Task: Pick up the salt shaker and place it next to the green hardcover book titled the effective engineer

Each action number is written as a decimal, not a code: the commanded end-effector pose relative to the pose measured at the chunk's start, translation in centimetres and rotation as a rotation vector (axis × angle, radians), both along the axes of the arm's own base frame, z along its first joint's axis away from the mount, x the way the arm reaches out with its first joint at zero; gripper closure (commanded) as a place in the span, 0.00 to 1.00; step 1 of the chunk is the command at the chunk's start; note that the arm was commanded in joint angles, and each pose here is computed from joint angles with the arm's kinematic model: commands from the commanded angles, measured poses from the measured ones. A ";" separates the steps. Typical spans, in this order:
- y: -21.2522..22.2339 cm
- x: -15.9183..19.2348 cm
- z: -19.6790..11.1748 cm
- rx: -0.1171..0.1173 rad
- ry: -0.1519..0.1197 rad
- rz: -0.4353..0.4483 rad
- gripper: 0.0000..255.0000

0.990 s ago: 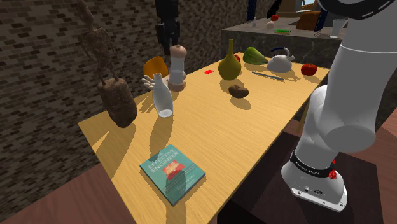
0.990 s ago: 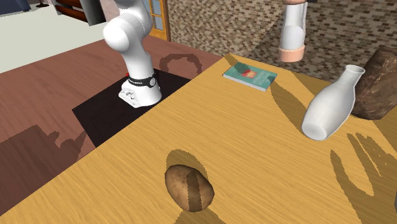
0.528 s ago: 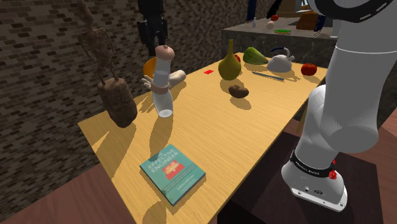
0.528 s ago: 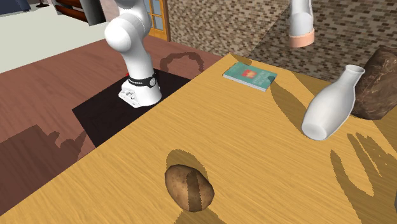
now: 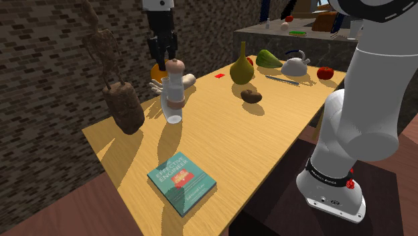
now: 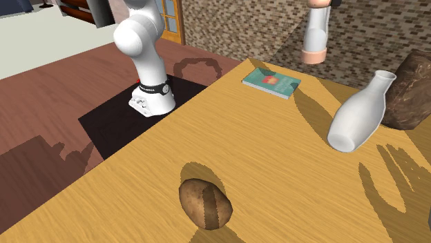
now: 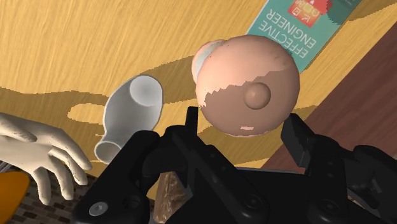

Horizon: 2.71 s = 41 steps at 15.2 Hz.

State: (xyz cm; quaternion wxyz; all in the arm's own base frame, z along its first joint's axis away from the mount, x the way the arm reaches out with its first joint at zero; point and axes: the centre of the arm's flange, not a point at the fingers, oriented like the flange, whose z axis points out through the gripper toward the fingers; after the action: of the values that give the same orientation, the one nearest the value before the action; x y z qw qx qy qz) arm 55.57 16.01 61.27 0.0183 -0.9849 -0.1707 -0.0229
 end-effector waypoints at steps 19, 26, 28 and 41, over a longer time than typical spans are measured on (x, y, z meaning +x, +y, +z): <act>0.0 0.0 -10.6 0.000 -0.001 0.000 1.00; 0.0 0.0 -14.3 0.000 -0.001 0.000 1.00; 0.0 0.0 -15.4 0.000 -0.001 0.000 1.00; 0.0 0.0 -20.5 0.000 -0.001 0.000 1.00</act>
State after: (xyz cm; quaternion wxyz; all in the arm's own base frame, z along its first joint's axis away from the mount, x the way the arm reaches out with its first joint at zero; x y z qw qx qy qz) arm 55.52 16.01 40.84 0.0183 -0.9849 -0.1707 -0.0230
